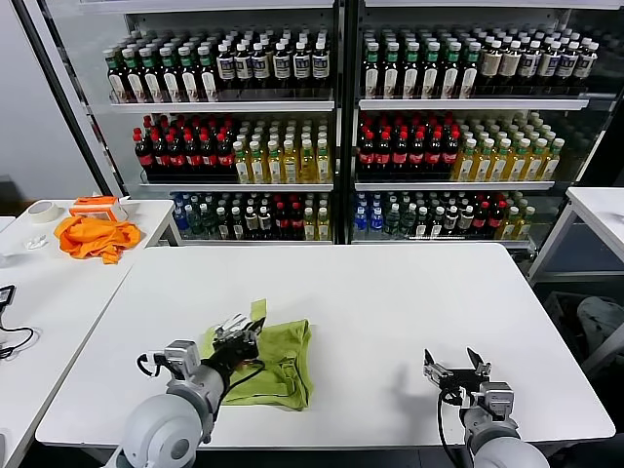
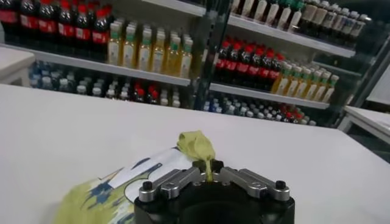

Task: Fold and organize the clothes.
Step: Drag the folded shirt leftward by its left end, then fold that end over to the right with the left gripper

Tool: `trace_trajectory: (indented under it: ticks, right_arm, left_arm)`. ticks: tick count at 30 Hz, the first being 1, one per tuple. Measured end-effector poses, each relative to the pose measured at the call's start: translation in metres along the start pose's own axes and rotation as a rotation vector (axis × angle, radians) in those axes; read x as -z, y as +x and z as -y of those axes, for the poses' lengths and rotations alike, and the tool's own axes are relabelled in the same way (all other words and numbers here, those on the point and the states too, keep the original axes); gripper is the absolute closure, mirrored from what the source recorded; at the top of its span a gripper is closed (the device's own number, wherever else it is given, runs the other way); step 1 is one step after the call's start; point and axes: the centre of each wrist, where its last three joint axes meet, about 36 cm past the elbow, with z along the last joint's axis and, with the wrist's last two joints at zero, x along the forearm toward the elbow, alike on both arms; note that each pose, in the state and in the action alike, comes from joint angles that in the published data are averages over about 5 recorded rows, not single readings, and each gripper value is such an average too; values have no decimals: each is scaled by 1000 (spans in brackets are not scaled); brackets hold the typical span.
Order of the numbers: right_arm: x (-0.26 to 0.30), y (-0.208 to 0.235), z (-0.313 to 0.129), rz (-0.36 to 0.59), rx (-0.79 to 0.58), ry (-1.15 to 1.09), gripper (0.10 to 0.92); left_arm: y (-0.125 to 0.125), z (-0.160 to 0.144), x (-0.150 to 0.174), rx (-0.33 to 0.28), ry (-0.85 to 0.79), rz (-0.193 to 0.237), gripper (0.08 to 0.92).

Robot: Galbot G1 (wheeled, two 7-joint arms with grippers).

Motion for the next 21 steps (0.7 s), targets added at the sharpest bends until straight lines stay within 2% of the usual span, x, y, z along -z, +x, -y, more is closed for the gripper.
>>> trace_trajectory:
  ticks: [12, 17, 21]
  right_arm:
    - [1, -1, 2, 3, 4, 5, 200]
    - [5, 0, 2, 10, 12, 11, 200]
    - [7, 0, 2, 15, 17, 15, 200]
  left_arm:
    - [-19, 20, -13, -39, 58, -28, 892]
    - [-28, 22, -16, -53, 90, -22, 781]
    - [-27, 20, -15, -72, 114, 6, 668]
